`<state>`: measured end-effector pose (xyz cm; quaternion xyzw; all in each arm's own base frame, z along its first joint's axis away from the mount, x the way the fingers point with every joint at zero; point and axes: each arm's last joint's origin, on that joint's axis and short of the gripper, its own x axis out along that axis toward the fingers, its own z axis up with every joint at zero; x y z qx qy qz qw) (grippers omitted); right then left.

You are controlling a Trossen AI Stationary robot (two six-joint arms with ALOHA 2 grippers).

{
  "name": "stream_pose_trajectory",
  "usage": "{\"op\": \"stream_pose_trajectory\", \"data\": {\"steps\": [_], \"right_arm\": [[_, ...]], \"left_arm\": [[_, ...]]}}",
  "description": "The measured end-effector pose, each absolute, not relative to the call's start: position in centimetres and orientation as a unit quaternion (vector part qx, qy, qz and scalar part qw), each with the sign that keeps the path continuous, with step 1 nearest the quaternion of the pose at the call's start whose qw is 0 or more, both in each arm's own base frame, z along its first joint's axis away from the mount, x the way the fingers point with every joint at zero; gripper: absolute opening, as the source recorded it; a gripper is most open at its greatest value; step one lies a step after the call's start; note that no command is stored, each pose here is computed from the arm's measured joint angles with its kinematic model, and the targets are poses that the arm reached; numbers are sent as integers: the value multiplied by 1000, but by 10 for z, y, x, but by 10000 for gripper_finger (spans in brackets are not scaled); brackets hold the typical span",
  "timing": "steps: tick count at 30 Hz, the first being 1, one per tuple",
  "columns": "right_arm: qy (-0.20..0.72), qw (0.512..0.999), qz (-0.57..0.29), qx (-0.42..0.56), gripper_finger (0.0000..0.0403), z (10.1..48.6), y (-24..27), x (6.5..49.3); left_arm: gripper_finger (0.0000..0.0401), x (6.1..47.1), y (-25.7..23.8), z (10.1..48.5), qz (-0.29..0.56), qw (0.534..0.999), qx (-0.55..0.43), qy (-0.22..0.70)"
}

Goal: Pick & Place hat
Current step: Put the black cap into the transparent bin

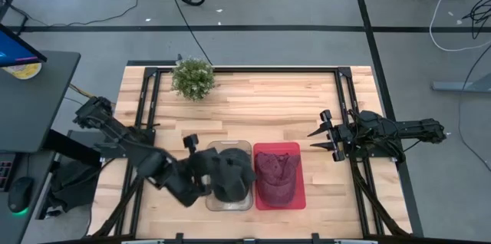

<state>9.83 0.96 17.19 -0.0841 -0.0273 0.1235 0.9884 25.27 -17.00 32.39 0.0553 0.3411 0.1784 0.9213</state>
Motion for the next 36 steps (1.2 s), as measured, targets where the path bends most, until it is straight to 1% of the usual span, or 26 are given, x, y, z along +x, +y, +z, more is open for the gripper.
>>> {"op": "stream_pose_trajectory", "data": {"steps": [6, 13, 18, 24, 31, 36], "right_arm": [[-28, 988, 123, -84, 157, 172, 10, 98], [-27, 988, 123, -84, 157, 172, 10, 98], [-27, 988, 123, -84, 157, 172, 10, 98], [-27, 988, 124, -84, 157, 172, 10, 98], [-27, 988, 123, -84, 157, 172, 10, 98], [-27, 988, 123, -84, 157, 172, 10, 98]], "left_arm": [[7, 273, -157, 309, 191, 904, 59, 378], [7, 303, -154, 273, 122, 869, 58, 476], [10, 326, -148, 252, 97, 862, 79, 490], [11, 344, -130, 235, 94, 848, 49, 520], [11, 356, -118, 215, 83, 826, 29, 557], [11, 359, -113, 212, 83, 821, 21, 565]]}}
